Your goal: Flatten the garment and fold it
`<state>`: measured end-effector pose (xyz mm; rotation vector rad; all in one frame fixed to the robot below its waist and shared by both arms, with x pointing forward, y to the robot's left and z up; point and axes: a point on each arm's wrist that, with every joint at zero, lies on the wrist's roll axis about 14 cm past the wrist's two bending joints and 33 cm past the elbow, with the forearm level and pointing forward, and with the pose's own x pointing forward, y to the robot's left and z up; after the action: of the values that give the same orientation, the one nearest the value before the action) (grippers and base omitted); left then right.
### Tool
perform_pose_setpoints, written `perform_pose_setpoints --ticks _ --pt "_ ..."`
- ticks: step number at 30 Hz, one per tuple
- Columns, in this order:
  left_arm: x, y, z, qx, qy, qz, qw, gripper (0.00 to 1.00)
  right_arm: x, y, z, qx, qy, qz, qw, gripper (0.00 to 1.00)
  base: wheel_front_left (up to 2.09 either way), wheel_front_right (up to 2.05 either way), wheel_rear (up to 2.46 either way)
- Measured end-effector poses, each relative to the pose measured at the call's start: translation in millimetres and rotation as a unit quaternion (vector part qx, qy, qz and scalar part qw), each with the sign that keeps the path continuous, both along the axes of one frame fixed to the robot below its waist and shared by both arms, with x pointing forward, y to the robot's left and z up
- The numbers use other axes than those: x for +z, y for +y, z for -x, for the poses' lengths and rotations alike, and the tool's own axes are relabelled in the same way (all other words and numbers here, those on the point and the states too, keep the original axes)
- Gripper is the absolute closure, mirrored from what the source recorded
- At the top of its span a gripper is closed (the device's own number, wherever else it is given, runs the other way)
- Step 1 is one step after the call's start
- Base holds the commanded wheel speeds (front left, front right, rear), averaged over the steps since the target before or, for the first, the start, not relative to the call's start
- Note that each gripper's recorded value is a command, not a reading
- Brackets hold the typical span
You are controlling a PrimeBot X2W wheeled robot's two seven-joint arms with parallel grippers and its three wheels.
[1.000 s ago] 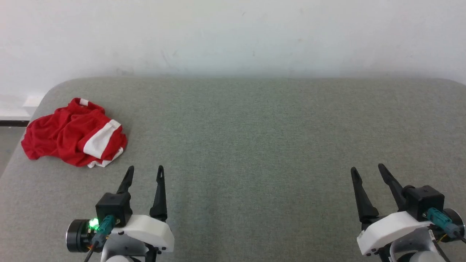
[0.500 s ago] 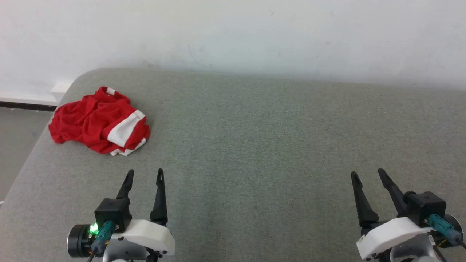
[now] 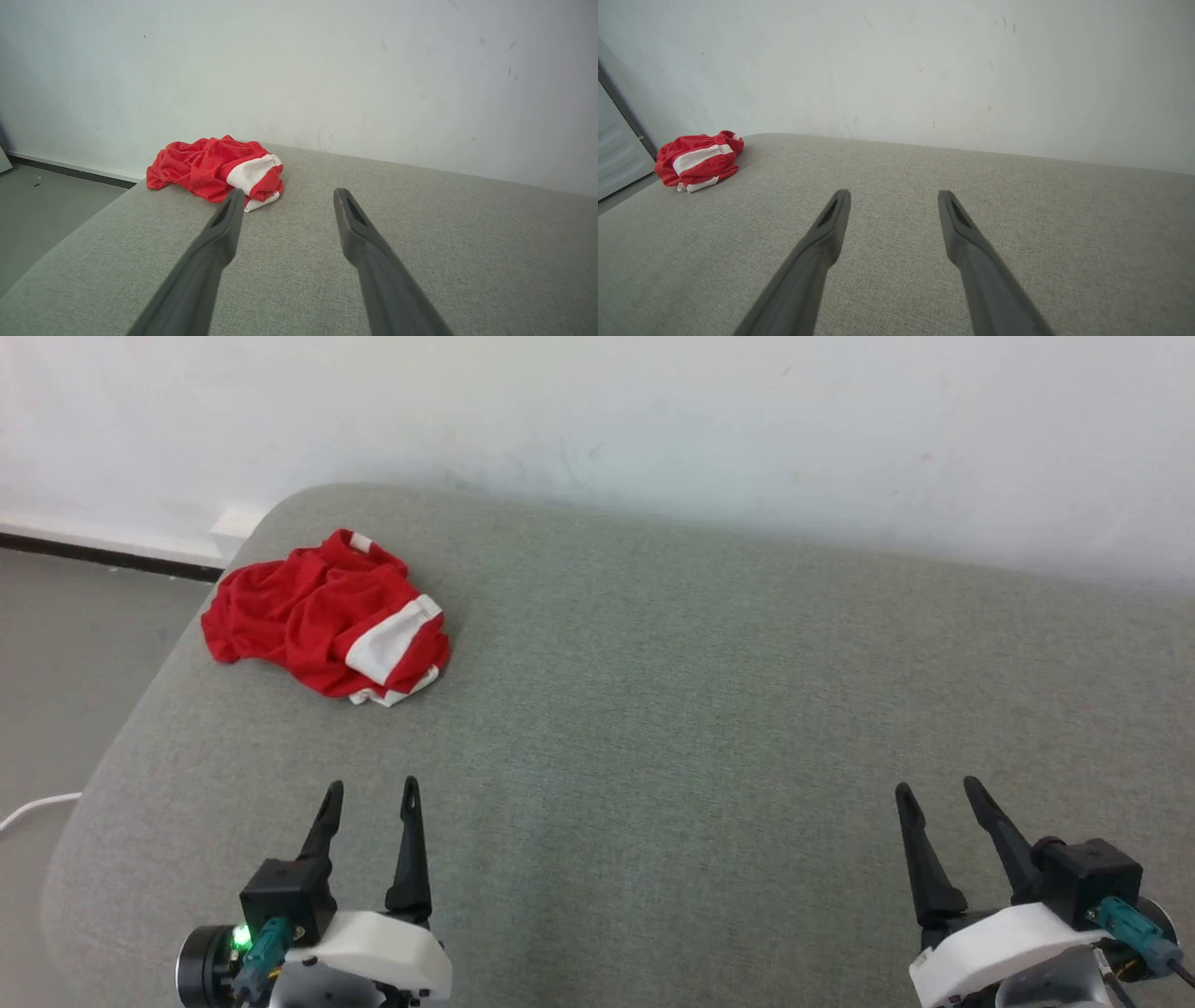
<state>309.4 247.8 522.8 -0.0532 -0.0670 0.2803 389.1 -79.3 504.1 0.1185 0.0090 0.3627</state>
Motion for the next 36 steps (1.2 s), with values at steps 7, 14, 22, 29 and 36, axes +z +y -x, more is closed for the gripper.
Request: perform_pose_setpoints --ticks 7,14,22,29,36 --pt "-2 12 13 0.026 -0.002 0.004 1.0 0.0 -4 14 0 0.02 0.004 -0.007 1.0 0.0 0.0 0.0 0.0" --pt "-3 22 25 0.05 -0.005 0.009 0.999 0.0 -7 28 -2 0.038 0.008 -0.014 0.999 0.0 0.0 0.0 0.0" --pt "-6 32 41 0.076 -0.009 0.017 0.997 0.0 -8 43 -3 0.059 0.008 -0.02 0.998 0.0 0.0 0.0 0.0" --pt "-7 38 51 0.095 -0.013 0.02 0.995 0.0 -12 54 -3 0.075 0.011 -0.022 0.997 0.0 0.0 0.0 0.0" --pt "-6 44 60 0.112 -0.019 0.024 0.993 0.0 -15 63 -1 0.088 0.014 -0.024 0.996 0.0 0.0 0.0 0.0"
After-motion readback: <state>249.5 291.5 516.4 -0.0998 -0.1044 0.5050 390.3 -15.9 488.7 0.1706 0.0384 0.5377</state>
